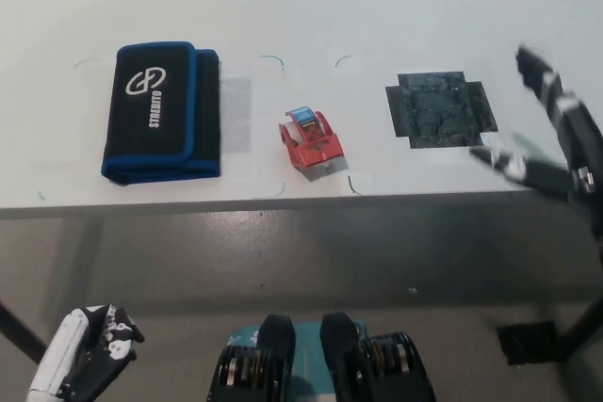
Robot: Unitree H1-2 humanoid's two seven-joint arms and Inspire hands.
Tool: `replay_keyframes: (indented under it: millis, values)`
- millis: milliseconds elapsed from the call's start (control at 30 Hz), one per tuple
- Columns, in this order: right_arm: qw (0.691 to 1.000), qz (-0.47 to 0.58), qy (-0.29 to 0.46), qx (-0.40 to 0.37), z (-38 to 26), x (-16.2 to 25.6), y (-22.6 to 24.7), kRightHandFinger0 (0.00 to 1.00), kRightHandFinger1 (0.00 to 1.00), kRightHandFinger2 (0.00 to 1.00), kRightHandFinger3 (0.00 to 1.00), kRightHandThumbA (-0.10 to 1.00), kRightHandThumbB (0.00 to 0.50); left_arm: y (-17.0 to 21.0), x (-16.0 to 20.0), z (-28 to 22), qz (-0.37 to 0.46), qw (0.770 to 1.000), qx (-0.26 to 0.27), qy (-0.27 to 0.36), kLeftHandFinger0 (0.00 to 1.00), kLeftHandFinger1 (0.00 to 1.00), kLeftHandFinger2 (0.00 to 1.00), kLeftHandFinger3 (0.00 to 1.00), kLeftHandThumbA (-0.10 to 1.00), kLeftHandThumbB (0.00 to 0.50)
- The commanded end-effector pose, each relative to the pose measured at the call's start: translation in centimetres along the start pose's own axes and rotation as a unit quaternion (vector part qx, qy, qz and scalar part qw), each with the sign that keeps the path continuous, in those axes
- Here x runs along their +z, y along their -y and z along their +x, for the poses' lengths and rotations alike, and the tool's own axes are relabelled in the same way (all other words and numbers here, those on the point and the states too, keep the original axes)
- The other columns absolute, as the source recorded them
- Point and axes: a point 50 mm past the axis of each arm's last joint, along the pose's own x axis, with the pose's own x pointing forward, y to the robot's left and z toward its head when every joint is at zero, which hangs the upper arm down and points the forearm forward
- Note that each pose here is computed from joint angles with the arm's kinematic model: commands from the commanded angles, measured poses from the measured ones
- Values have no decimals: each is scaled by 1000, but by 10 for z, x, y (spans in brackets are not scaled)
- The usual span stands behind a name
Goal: Use the right hand to move the tape on the right hand side to the notebook on the left hand side
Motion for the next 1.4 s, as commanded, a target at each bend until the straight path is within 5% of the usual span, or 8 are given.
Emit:
replay_keyframes:
  millis: [0, 167, 433, 633, 733, 1133, 1367]
  values:
    - [999, -31, 7, 28, -50, 33, -1, 1000, 1000, 1000, 1000, 1000, 184, -21, 13, 7, 30, 999, -10, 29, 222, 191, 258, 435, 298, 0]
    - [999, -17, -27, 35, -75, 17, -16, 1000, 1000, 1000, 1000, 1000, 131, -22, 17, 13, 37, 999, -10, 35, 220, 198, 270, 431, 355, 0]
    - [997, -10, -57, 44, -97, 15, -33, 1000, 1000, 1000, 1000, 1000, 141, -19, 18, 10, 34, 999, -15, 32, 198, 187, 268, 441, 402, 0]
    - [996, -9, -64, 62, -96, 10, -50, 1000, 1000, 1000, 1000, 1000, 123, -20, 15, 8, 33, 999, -10, 36, 208, 208, 303, 455, 317, 0]
    - [994, -21, -84, 73, -100, 0, -53, 1000, 1000, 1000, 1000, 1000, 63, -18, 13, 6, 29, 999, -8, 35, 206, 208, 307, 466, 315, 0]
    - [988, -59, -106, 93, -101, -10, -53, 1000, 1000, 1000, 1000, 1000, 81, -15, 7, 6, 42, 999, -1, 26, 265, 266, 382, 573, 609, 0]
    - [989, -63, -104, 88, -104, -11, -52, 1000, 1000, 1000, 1000, 1000, 76, -16, 7, 10, 46, 998, -8, 31, 257, 261, 375, 577, 637, 0]
